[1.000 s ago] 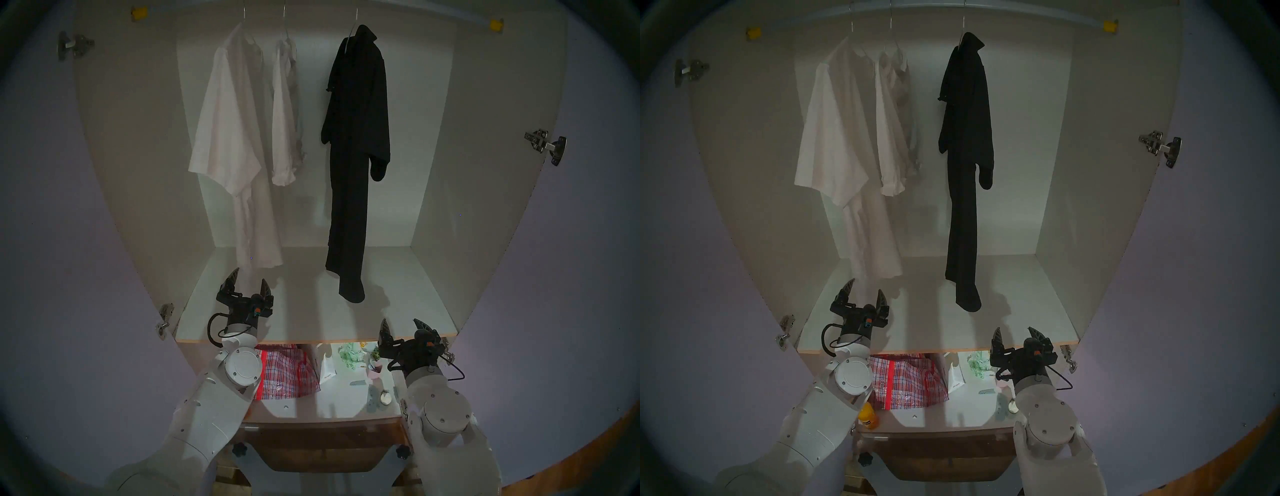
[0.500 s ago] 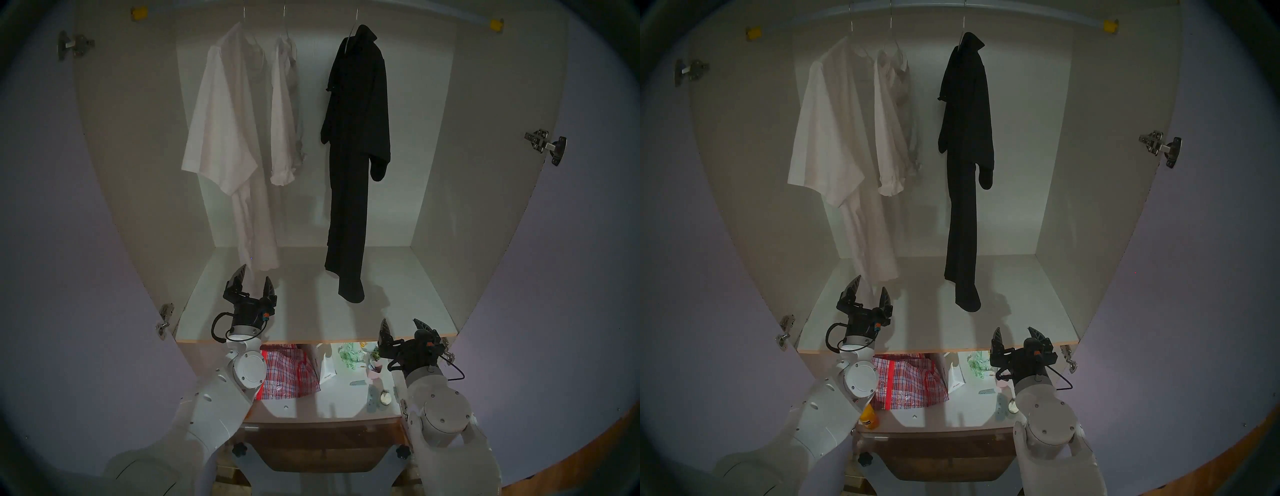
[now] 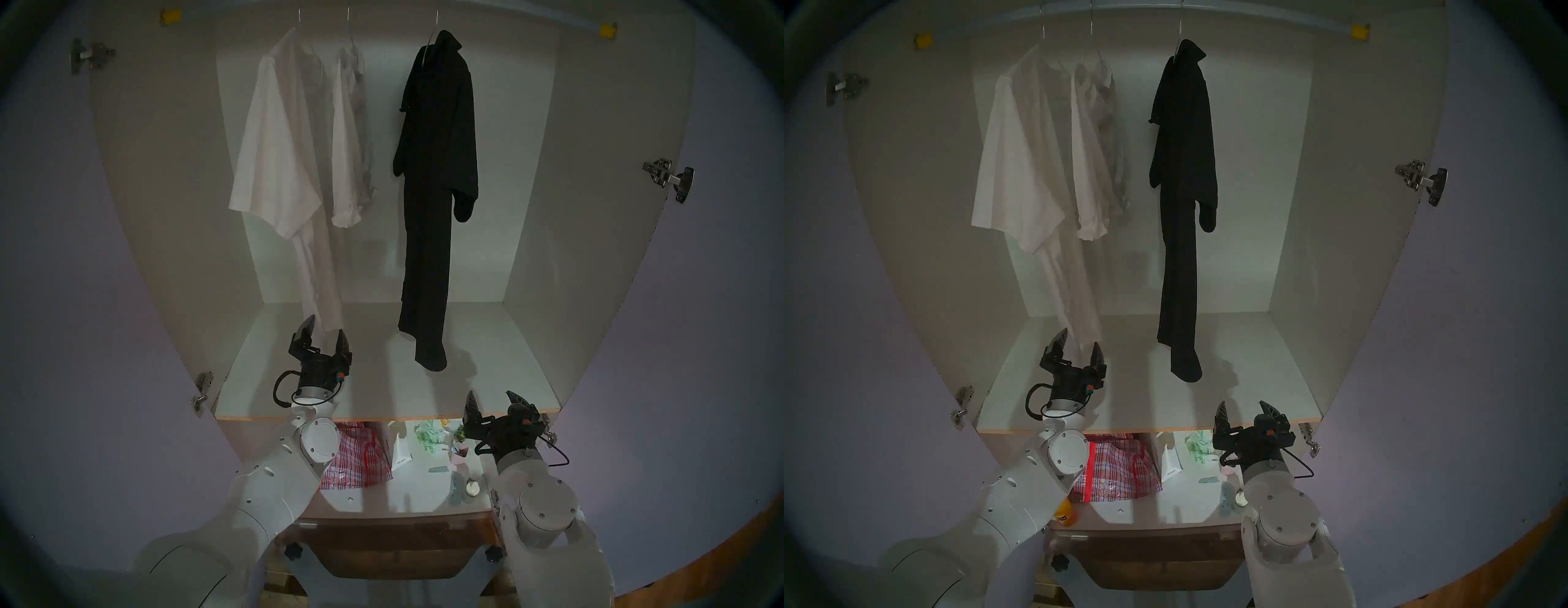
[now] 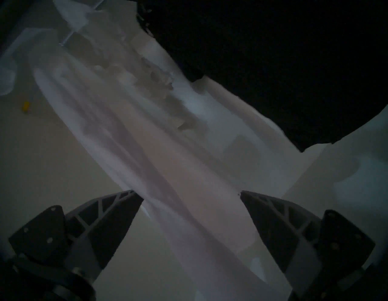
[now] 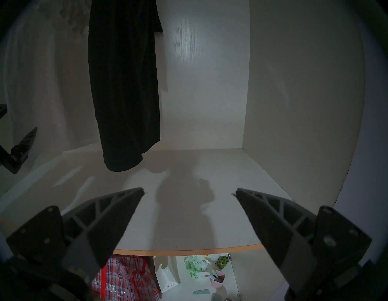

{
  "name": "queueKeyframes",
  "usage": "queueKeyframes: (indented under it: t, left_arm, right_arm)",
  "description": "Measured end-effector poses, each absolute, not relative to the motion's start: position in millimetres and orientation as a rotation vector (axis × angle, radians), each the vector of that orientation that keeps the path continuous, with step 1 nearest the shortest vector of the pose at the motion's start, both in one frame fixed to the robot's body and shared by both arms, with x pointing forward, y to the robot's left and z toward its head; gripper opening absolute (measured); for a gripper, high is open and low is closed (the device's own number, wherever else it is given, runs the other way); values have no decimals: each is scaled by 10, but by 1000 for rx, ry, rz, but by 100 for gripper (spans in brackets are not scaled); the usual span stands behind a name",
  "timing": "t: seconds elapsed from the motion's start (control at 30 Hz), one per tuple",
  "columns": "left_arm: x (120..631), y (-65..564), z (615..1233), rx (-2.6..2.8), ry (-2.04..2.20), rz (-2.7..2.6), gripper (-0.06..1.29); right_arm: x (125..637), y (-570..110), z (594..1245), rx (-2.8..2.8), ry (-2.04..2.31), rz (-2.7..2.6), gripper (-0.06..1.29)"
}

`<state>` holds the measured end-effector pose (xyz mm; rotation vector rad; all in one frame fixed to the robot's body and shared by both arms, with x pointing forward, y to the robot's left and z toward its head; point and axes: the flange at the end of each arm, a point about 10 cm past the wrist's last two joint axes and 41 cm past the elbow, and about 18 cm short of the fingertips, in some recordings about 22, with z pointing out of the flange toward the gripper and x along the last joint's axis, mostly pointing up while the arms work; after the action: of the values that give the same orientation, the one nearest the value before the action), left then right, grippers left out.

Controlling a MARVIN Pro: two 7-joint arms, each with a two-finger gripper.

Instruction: Move and arrange clothes and pants in the wardrobe

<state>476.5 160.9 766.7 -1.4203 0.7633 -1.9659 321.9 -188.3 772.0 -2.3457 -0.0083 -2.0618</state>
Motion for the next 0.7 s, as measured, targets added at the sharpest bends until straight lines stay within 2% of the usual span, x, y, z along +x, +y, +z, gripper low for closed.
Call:
queueKeyframes:
  t: [0.2, 0.4, 0.5, 0.7]
  left_arm:
    - [4763, 1170, 7964, -1413, 936, -2101, 122]
    - [4387, 809, 8214, -1291, 1157, -2229, 122]
    - [4265, 957, 8230, -1171, 1177, -2121, 122]
    - [4390, 1584, 8131, -1060, 1219, -1730, 122]
  right_arm:
    - [3220, -1883, 7717, -2347, -9, -2061, 120]
    - [3219, -1883, 7717, -2347, -9, -2061, 120]
    - [3219, -1883, 7716, -2347, -8, -2061, 120]
    - [3218, -1882, 7716, -2347, -8, -2061, 120]
